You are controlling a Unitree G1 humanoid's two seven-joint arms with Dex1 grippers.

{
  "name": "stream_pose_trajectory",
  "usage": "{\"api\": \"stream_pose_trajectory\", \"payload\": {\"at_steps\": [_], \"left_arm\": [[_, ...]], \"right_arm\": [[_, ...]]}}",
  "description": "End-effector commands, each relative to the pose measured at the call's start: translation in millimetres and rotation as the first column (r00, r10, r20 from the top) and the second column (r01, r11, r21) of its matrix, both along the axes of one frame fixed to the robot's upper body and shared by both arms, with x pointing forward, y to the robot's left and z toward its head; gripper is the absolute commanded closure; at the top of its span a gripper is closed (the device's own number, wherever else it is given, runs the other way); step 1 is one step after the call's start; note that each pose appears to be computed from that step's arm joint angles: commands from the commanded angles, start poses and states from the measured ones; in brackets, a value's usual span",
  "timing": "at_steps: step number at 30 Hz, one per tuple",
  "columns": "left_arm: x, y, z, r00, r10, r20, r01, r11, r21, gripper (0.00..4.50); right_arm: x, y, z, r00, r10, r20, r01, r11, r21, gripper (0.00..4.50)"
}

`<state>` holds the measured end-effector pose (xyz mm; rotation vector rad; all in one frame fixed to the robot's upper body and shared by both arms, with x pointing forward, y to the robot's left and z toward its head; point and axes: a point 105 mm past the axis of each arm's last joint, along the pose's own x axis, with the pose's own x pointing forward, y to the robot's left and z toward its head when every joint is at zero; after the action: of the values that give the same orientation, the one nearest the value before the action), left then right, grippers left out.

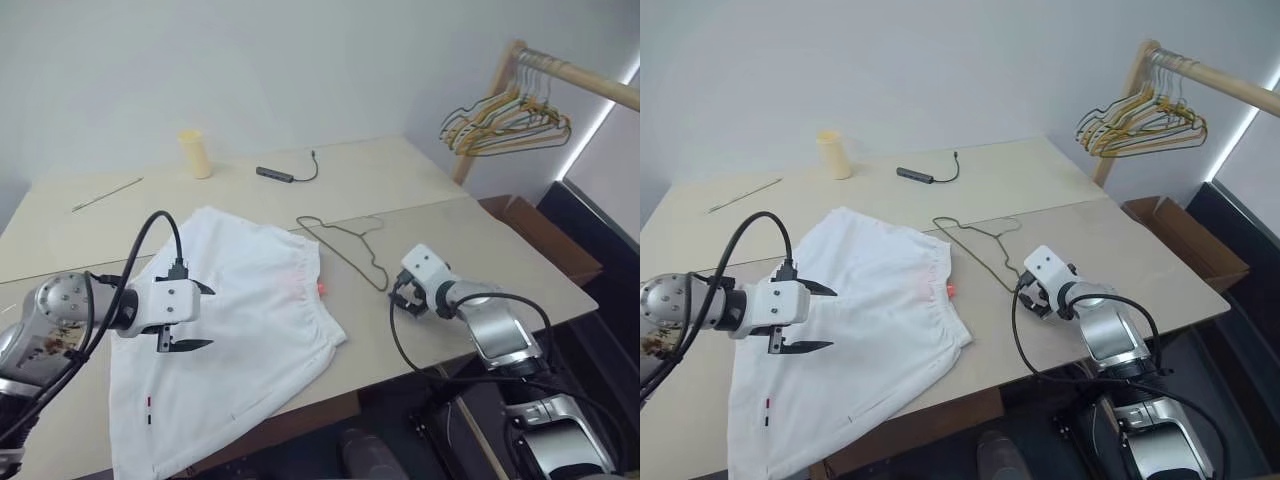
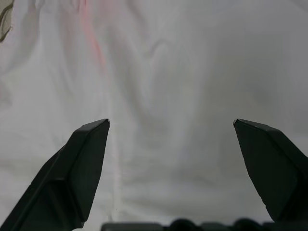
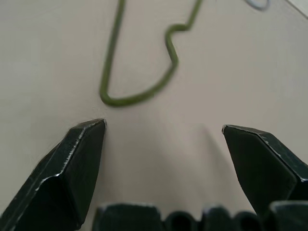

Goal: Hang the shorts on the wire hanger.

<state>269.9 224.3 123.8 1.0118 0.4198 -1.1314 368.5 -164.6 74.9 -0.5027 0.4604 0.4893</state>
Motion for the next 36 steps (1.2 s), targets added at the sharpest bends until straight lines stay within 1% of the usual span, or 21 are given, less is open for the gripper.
{"api": "stream_pose_trajectory", "payload": {"at_steps": [1, 7, 8, 9, 12, 15, 18, 20, 23, 25, 30, 34, 36], "left_arm": [[7, -9, 10, 0.998, -0.019, 0.054, 0.02, 1.0, -0.017, 0.0], [10, -19, 16, 0.997, 0.006, 0.081, 0.0, 0.997, -0.077, 0.0], [10, -21, 17, 0.996, 0.012, 0.083, -0.004, 0.996, -0.09, 0.0], [10, -23, 17, 0.996, 0.015, 0.084, -0.006, 0.995, -0.104, 0.0], [4, -32, 17, 0.997, -0.014, 0.071, 0.023, 0.992, -0.126, 0.0], [-2, -32, 13, 0.998, -0.042, 0.047, 0.047, 0.993, -0.106, 0.0], [-4, -30, 11, 0.999, -0.035, 0.039, 0.039, 0.994, -0.104, 0.0], [-4, -29, 7, 0.999, -0.031, 0.031, 0.033, 0.995, -0.096, 0.0], [-4, -27, 2, 0.999, -0.026, 0.022, 0.028, 0.996, -0.081, 0.0], [-4, -28, 0, 0.999, -0.03, 0.02, 0.032, 0.997, -0.074, 0.0], [-9, -26, 0, 0.999, -0.044, 0.004, 0.044, 0.996, -0.077, 0.0], [-10, -20, -3, 1.0, -0.03, -0.003, 0.03, 0.997, -0.066, 0.0], [-12, -19, -4, 1.0, -0.028, -0.009, 0.027, 0.997, -0.07, 0.0]], "right_arm": [[20, 21, 39, 0.994, 0.004, 0.111, -0.015, 0.995, 0.096, 0.04], [36, 58, 36, 0.995, 0.074, 0.067, -0.086, 0.976, 0.201, 0.04], [36, 60, 33, 0.995, 0.081, 0.054, -0.09, 0.977, 0.196, 0.04], [36, 63, 28, 0.994, 0.104, 0.039, -0.109, 0.98, 0.167, 0.04], [32, 74, 10, 0.989, 0.144, -0.044, -0.135, 0.977, 0.164, 0.04], [26, 78, -5, 0.977, 0.183, -0.105, -0.165, 0.973, 0.162, 0.04], [19, 79, -16, 0.966, 0.206, -0.159, -0.183, 0.972, 0.147, 0.04], [16, 78, -22, 0.958, 0.193, -0.211, -0.159, 0.973, 0.165, 0.04], [11, 74, -33, 0.946, 0.154, -0.285, -0.114, 0.982, 0.154, 0.61], [8, 71, -39, 0.94, 0.129, -0.316, -0.092, 0.987, 0.131, 1.25], [0, 65, -48, 0.943, 0.079, -0.324, -0.064, 0.996, 0.057, 3.01], [-9, 65, -57, 0.936, 0.061, -0.347, -0.045, 0.997, 0.055, 4.44], [-15, 67, -61, 0.933, 0.062, -0.356, -0.05, 0.998, 0.043, 4.48]]}}
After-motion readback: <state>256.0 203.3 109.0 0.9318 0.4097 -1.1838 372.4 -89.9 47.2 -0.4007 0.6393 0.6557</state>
